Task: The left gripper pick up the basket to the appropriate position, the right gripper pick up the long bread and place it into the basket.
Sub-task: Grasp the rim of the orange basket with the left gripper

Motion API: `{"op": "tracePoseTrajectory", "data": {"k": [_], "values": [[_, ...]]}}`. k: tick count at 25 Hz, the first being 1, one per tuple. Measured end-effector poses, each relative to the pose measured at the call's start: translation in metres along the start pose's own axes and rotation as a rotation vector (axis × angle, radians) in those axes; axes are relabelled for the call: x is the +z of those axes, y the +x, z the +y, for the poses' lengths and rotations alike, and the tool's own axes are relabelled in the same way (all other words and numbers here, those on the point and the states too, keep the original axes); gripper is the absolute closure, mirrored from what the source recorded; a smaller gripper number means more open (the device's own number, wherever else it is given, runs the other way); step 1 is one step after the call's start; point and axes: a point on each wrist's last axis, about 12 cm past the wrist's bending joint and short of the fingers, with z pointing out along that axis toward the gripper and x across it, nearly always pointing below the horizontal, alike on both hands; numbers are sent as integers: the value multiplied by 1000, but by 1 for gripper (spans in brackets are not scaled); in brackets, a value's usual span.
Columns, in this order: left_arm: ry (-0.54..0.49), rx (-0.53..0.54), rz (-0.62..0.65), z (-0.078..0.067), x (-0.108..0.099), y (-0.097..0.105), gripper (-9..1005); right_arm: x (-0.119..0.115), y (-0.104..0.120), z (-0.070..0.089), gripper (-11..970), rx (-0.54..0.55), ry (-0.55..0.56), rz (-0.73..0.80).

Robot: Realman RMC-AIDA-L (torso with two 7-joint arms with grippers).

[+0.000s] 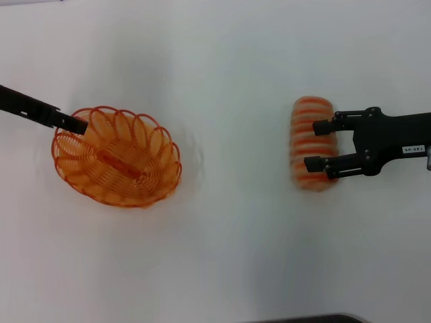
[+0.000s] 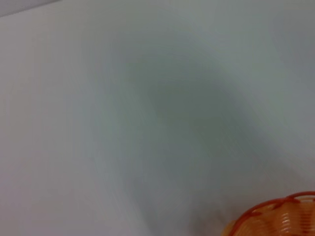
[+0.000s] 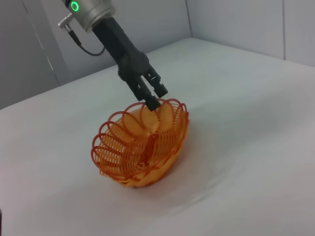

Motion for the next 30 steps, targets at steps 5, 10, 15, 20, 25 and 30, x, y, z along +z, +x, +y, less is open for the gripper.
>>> {"op": "tracePoseTrajectory", "data": {"k": [5, 10, 15, 20, 25, 30], "values": [[-35, 21, 37, -6, 5, -5, 152, 1, -1, 0, 123, -3, -2, 2], [-64, 39, 54, -9, 9, -6, 153, 2, -3, -1, 123, -9, -3, 2], [-58, 43, 62, -11, 12, -5, 159, 2, -5, -2, 123, -13, -3, 2], [-53, 58, 78, -15, 16, -4, 173, 3, -5, -3, 124, -14, 2, 1], [-57, 74, 96, -18, 18, -4, 188, 2, -5, -3, 124, -12, 8, -2], [-63, 77, 102, -18, 19, -3, 327, 1, -5, -4, 124, -12, 10, -3]]}}
